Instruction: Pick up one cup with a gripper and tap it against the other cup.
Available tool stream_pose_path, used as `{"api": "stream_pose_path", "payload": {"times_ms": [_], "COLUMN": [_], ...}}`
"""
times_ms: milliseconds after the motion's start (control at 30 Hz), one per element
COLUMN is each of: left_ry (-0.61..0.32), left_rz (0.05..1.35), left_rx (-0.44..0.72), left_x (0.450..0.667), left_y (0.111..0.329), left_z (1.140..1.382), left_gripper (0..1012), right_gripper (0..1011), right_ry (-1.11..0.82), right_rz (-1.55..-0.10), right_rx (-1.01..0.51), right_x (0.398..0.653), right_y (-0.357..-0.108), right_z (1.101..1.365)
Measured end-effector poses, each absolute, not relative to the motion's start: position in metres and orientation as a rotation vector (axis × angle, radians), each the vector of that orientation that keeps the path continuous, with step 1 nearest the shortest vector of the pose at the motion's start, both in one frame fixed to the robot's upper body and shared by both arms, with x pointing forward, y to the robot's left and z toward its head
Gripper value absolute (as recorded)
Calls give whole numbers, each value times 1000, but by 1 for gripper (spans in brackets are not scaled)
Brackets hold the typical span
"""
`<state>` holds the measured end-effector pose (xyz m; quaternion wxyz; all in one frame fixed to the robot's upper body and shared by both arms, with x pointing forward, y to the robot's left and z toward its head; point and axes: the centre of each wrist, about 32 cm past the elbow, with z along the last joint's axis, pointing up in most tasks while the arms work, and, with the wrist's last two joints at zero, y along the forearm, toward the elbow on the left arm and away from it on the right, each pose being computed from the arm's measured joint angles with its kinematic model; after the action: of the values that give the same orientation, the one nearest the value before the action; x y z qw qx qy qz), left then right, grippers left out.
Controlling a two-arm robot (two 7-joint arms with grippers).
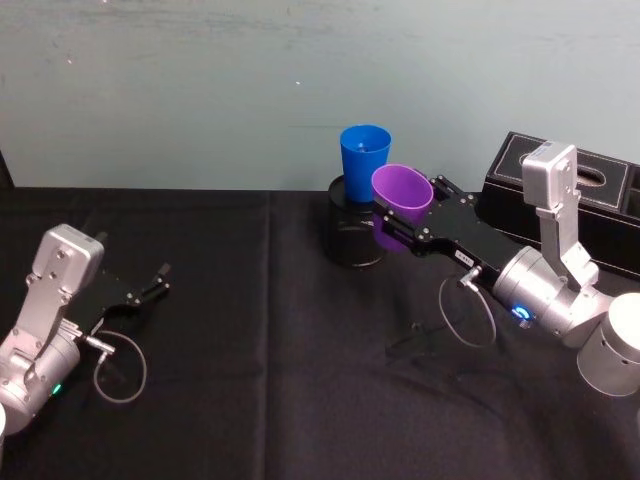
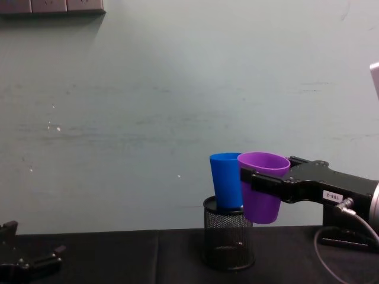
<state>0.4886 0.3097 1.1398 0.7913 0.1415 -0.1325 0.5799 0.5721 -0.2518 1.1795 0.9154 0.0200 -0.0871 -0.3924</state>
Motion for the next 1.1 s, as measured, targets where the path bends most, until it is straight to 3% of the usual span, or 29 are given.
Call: {"api": "stream_pose_path", "payload": {"times_ms": [667,1100], "left_ry": [-285,-285], "left_rz": [1248,1248], "left_rx": [304,304], "left_x": [489,489], "left_y": [310,310], "left_z": [1140,1140], "left_gripper": [1011,1011], "right_gripper": [724,724], "right_ry": [-180,-137], "right_rz": [-804,-765], "right_rx": [47,20], "right_x": [572,558], "right_y": [-252,-255], "right_z": [1180,1190]}}
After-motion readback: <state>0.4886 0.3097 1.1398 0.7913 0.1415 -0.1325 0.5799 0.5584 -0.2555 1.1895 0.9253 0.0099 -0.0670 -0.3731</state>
